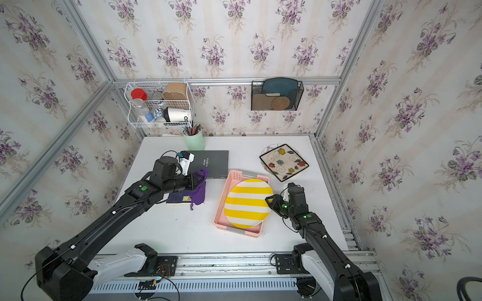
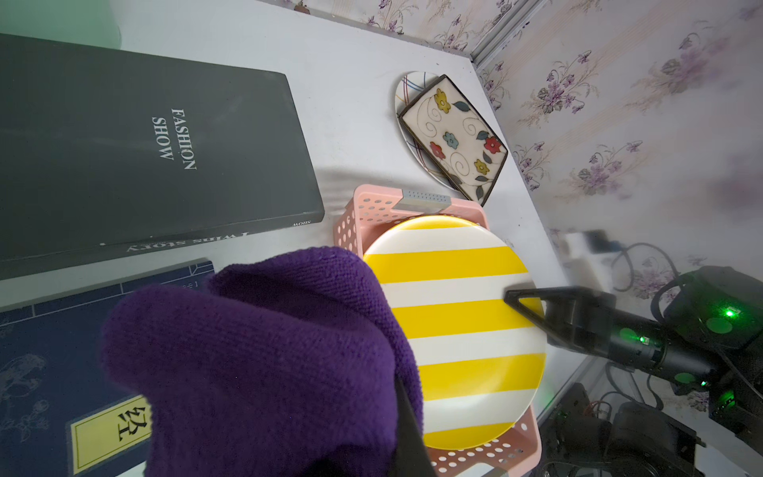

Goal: Wipe the wet plate dry
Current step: Pick up the plate from the bin.

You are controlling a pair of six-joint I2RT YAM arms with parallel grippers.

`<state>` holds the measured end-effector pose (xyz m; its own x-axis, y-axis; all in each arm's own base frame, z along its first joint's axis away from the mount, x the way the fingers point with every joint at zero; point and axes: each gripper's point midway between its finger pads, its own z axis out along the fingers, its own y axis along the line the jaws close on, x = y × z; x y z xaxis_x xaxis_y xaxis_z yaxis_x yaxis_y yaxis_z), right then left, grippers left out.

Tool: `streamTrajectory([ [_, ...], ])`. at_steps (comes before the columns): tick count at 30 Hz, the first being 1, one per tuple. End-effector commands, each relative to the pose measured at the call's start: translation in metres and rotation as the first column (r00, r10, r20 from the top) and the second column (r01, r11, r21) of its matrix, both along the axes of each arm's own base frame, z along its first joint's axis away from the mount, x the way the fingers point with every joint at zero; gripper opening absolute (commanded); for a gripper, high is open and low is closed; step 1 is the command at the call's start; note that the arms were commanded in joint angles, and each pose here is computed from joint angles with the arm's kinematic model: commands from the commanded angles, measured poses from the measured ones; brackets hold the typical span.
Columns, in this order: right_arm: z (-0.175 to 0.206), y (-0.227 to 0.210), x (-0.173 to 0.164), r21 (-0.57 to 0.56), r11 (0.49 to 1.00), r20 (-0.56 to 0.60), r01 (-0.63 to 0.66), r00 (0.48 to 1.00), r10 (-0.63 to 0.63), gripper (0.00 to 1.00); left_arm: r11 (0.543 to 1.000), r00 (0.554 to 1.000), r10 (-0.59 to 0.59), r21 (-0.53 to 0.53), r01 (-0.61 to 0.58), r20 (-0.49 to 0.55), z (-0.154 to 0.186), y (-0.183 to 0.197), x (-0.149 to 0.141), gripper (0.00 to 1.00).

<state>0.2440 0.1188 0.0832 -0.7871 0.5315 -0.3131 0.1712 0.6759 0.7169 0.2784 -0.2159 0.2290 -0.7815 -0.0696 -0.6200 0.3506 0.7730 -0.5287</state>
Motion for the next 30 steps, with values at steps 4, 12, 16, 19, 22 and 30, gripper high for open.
streamTrajectory([
  [4, -0.001, -0.007, 0.005, -0.036, 0.999, 0.018, 0.039, 0.999, -0.038, 0.12, 0.999, 1.0, -0.013, -0.044, 0.014, 0.013, 0.006, -0.008, 0.003, 0.0],
  [12, -0.002, -0.012, -0.003, -0.065, 0.996, 0.011, 0.052, 0.999, -0.052, 0.4, 0.998, 1.0, -0.025, -0.06, 0.026, 0.005, 0.006, -0.012, 0.005, 0.0],
  [16, 0.004, -0.013, -0.003, -0.06, 0.997, 0.037, 0.056, 0.998, -0.054, 0.2, 0.998, 1.0, -0.025, -0.066, 0.025, 0.006, 0.006, -0.013, 0.005, 0.0],
  [19, 0.002, -0.008, -0.002, -0.041, 0.998, 0.028, 0.04, 0.999, -0.038, 0.0, 0.997, 1.0, -0.022, -0.074, 0.022, 0.004, 0.007, -0.014, 0.007, 0.0],
  [22, 0.001, -0.006, -0.002, -0.046, 0.999, 0.018, 0.024, 1.0, -0.023, 0.0, 0.997, 1.0, -0.018, -0.077, 0.018, 0.001, 0.007, -0.014, 0.007, 0.0],
  [30, 0.067, -0.006, 0.015, -0.009, 0.999, 0.181, 0.054, 0.982, -0.051, 0.0, 0.981, 0.992, -0.111, -0.155, 0.118, 0.055, 0.032, -0.031, -0.005, 0.0],
])
